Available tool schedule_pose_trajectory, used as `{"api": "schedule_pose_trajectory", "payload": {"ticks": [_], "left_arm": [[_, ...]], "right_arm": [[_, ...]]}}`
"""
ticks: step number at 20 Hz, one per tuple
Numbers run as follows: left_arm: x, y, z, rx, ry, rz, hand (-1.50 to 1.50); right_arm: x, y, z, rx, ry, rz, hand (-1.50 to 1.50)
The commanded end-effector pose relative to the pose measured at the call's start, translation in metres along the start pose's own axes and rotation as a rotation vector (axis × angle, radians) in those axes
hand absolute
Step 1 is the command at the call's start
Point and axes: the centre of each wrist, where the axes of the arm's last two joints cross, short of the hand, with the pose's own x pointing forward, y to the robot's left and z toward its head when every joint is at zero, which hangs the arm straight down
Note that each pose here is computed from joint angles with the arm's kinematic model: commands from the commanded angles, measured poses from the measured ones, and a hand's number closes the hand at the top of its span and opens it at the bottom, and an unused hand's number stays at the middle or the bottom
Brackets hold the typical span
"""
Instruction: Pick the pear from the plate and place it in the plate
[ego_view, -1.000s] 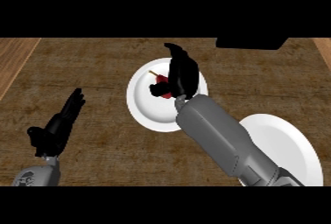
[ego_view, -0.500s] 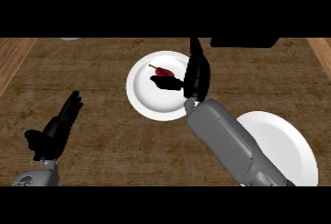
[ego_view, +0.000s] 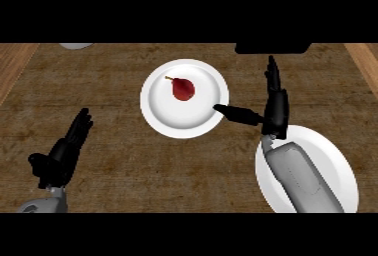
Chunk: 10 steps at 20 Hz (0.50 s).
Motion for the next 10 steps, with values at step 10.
{"api": "schedule_pose_trajectory", "payload": {"ticks": [10], "left_arm": [[-0.001,0.0,-0.001,-0.004,-0.008,-0.019,0.0]], "right_arm": [[-0.09,-0.104,0.017,0.122,-0.039,0.038,-1.5]]}}
